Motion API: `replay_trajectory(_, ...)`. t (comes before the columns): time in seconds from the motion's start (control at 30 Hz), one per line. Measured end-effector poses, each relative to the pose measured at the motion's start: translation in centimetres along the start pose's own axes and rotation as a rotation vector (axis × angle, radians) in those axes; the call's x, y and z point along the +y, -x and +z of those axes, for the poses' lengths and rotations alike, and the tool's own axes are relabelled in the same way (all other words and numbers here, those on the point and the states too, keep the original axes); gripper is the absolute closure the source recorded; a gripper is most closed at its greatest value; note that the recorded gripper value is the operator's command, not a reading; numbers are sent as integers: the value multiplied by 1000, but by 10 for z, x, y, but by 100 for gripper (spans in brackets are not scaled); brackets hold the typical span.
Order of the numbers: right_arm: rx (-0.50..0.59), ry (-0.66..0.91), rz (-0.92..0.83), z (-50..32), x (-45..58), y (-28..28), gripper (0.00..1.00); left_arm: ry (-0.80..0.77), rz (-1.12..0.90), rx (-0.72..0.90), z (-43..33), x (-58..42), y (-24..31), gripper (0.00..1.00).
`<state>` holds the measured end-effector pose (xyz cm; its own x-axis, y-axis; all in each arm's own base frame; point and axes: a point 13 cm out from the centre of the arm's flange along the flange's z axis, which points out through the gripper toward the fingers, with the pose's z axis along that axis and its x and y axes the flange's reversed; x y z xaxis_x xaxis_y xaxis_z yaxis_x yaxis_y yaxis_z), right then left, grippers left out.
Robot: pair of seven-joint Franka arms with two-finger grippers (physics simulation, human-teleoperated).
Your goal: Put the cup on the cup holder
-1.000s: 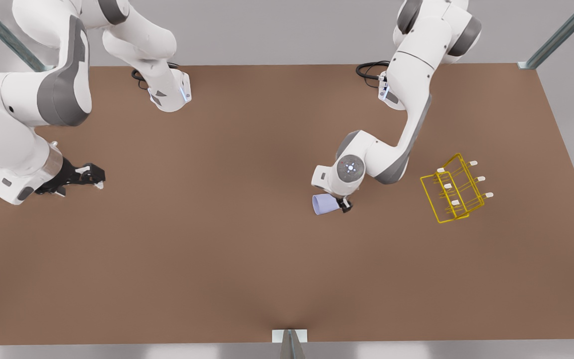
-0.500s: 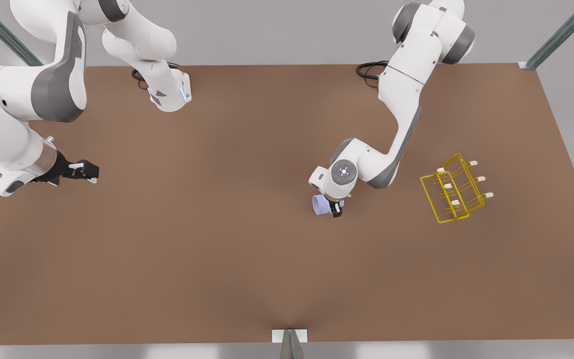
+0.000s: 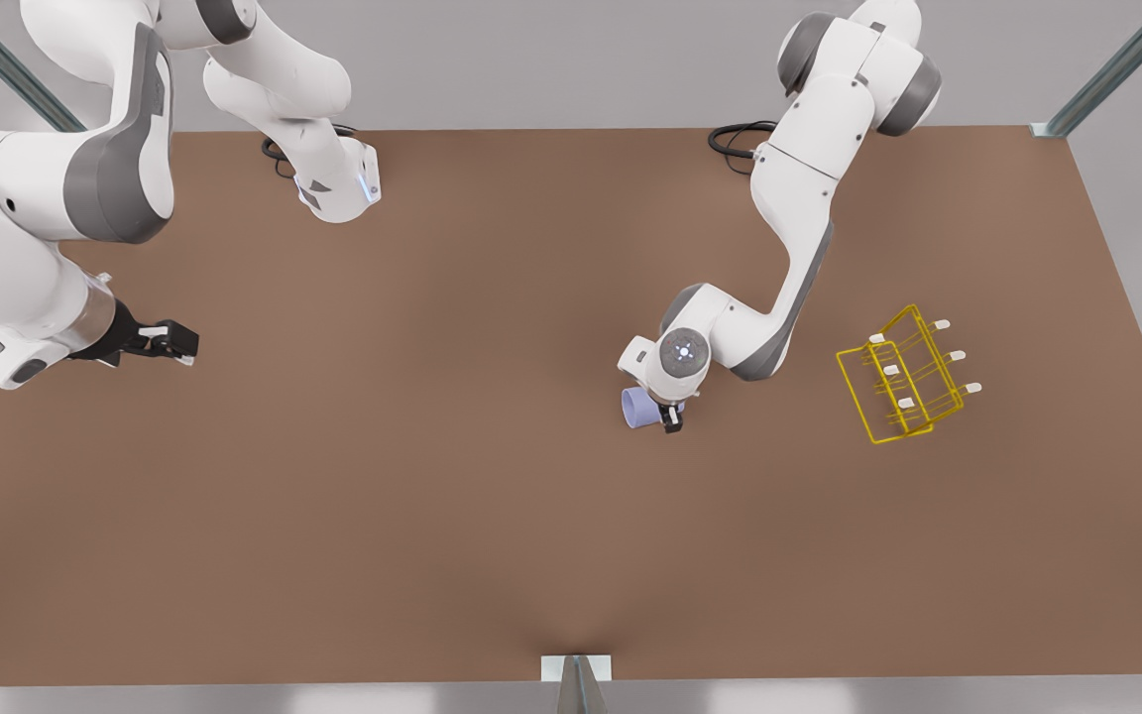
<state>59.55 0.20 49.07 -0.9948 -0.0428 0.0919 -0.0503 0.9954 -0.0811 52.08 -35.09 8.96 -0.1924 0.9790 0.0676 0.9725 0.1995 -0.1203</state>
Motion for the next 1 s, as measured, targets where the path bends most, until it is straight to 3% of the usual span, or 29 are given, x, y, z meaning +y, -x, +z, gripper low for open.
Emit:
replay_trajectory(0.77,1,1,20,0,4,0,0,-31,-47,2,55,-4,3,0)
replay_trajectory(0.8,1,2,20,0,4,0,0,-30,-48,1,55,-3,4,1)
replay_trajectory(0.87,1,2,21,0,4,0,0,-27,-49,-2,55,-3,4,15)
replay_trajectory(1.0,2,1,21,1,6,0,0,-21,-52,-6,54,-1,5,19)
